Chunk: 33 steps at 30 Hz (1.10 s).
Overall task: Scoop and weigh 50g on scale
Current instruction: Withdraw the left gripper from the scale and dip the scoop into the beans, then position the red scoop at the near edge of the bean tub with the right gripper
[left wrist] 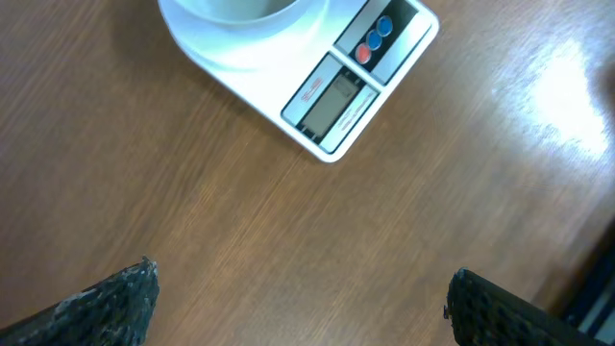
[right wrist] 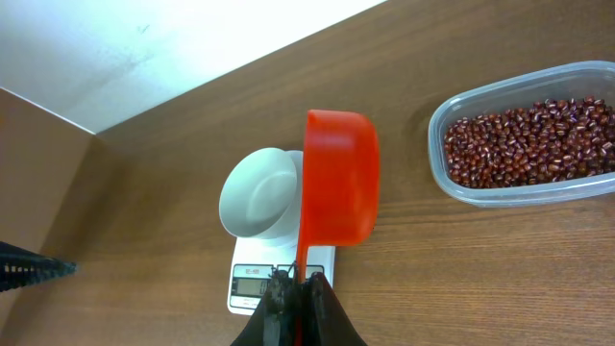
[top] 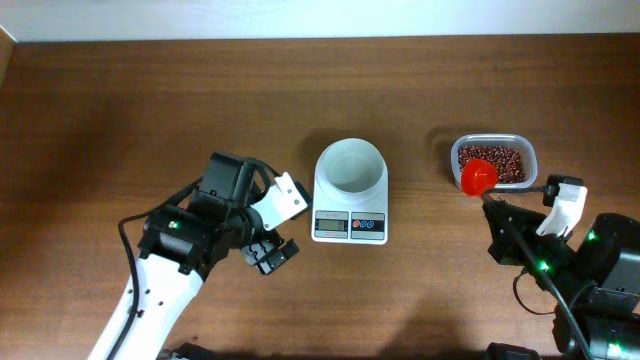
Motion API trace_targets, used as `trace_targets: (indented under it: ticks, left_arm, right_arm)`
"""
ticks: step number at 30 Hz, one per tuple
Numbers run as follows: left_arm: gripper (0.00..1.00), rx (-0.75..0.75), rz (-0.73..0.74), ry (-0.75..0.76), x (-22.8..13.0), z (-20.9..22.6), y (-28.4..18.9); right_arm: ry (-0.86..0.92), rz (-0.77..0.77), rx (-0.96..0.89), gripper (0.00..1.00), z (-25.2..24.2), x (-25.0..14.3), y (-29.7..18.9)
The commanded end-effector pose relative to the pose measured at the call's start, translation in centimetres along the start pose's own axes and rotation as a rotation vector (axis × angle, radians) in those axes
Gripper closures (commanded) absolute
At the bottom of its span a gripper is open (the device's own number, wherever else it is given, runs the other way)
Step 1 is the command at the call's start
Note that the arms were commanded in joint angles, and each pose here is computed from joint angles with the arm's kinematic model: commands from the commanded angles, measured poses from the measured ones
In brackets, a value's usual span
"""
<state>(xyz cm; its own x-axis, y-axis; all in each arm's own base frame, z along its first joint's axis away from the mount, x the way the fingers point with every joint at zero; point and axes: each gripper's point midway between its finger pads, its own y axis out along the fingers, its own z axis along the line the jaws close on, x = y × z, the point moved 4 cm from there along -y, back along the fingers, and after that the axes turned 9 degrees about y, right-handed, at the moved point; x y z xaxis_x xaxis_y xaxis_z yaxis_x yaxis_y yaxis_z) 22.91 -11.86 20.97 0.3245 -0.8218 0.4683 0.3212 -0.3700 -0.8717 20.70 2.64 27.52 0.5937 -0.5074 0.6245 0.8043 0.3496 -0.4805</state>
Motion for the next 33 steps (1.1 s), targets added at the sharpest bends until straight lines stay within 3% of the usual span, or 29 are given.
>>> trace_targets:
  ticks: [1,23,33]
  left_arm:
    - [0.01,-0.03,-0.051,0.015,0.8,-0.3,-0.5]
    - [0.01,-0.014,-0.082,0.07,1.9,0.1,-2.0]
    - [0.01,-0.046,-0.099,-0.004,1.0,0.6,-3.0]
  right_arm:
    - [-0.019,-0.026,-0.003,0.96,0.3,0.6,-0.5]
    - [-0.008,-0.008,-0.011,0.96,0.1,0.2,-0.5]
    - [-0.006,-0.003,-0.014,0.96,0.1,0.1,-0.5]
